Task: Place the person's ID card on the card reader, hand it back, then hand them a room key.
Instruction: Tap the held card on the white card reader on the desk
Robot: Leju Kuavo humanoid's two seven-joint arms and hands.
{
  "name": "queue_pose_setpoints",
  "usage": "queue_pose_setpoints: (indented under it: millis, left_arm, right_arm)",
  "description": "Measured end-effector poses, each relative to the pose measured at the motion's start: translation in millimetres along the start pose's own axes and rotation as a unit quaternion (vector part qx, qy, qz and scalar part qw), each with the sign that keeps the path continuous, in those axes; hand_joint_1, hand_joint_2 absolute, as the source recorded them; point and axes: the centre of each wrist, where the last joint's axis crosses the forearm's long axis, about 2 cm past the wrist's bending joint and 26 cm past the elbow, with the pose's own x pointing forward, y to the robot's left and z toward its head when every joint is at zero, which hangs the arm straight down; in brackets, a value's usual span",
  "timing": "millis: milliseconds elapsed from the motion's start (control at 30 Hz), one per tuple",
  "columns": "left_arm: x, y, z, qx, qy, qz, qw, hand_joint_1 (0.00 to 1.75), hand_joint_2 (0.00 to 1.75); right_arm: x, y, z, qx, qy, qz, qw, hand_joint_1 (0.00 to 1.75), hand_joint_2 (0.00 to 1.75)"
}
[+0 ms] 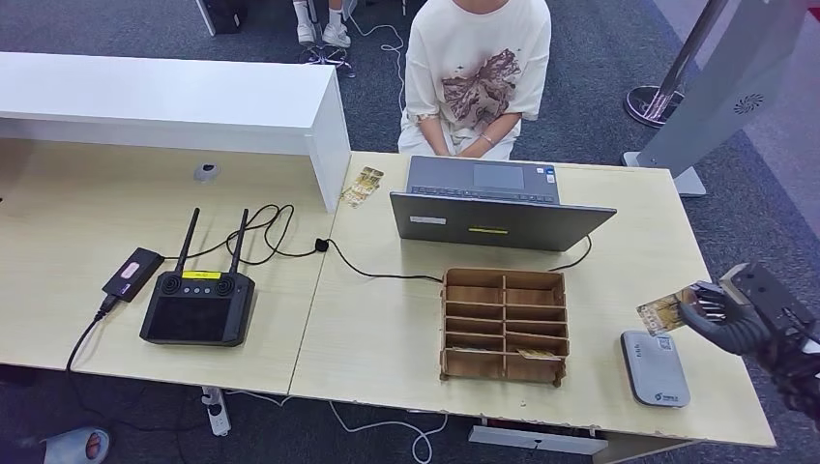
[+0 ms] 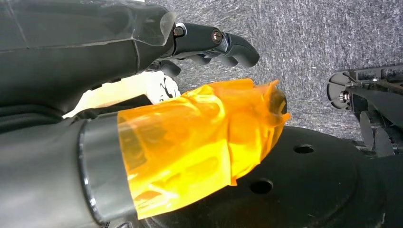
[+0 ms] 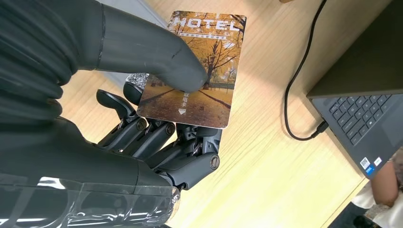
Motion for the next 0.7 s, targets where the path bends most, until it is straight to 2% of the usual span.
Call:
queue_pose_setpoints:
  millis: [700]
  left_arm:
    - [1.2,0.3,-0.1,-0.001,0.0,-0.001,1.0,0.0,0.0]
  right_arm:
    - [-7.7,12.8,-7.6,0.004,0.027,0.012,1.0,1.75,1.75]
